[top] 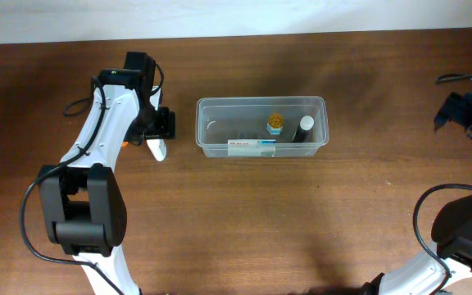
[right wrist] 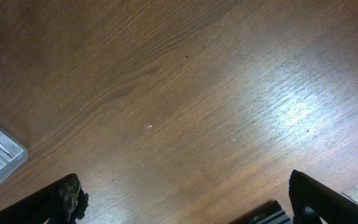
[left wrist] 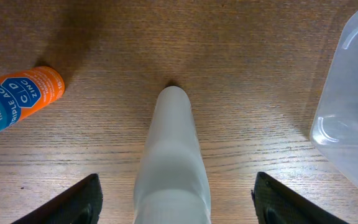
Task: Pack container
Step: 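Lower the left gripper and close it on the white glue bottle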
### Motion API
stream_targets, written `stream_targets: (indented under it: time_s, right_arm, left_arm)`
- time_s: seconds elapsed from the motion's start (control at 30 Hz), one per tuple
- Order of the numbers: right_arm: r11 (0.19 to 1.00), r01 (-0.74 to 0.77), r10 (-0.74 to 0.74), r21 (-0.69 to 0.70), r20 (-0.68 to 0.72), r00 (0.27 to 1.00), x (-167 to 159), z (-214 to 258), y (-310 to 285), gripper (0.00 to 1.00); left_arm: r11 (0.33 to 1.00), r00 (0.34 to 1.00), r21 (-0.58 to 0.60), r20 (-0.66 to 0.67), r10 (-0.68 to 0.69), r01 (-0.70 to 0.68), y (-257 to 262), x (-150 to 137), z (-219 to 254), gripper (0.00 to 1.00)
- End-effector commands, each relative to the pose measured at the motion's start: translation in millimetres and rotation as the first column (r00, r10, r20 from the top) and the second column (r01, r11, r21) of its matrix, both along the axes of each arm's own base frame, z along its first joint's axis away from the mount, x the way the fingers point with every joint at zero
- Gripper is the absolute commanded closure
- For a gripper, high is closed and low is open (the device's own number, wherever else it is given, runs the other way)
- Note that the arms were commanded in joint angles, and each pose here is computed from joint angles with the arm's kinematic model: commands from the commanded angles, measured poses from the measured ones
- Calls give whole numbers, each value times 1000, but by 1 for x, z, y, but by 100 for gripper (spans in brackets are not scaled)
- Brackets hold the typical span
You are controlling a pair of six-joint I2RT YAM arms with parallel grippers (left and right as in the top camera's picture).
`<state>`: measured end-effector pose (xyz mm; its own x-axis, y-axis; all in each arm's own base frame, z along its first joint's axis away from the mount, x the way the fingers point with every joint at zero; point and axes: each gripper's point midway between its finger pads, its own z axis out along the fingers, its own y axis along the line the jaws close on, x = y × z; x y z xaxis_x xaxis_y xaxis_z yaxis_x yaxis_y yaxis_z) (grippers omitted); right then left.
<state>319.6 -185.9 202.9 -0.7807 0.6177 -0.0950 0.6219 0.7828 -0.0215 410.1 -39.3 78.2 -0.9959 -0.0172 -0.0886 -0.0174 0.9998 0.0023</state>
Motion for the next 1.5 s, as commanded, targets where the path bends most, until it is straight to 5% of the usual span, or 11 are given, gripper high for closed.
stream_targets:
  time_s: [0.0, 0.4, 0.83, 1.47]
  right_arm:
    - [1000, 13, -13, -9, 15, 1000, -1, 5, 0, 2]
    - [1000, 13, -13, -9, 15, 1000, -1, 5, 0, 2]
    - [1000, 13, -13, -9, 15, 1000, -1, 5, 0, 2]
    - [1000, 13, -13, -9, 15, 1000, -1, 5, 0, 2]
  left_arm:
    - [1000, 1000, 12, -21, 2, -1, 1, -4, -7, 24]
    - [1000, 1000, 12, -25, 2, -1, 2, -5, -7, 25]
    - [1000, 999, 13, -34, 2, -1, 2, -7, -8, 58]
    - [1000, 999, 15, -43, 1, -1, 2, -9, -7, 72]
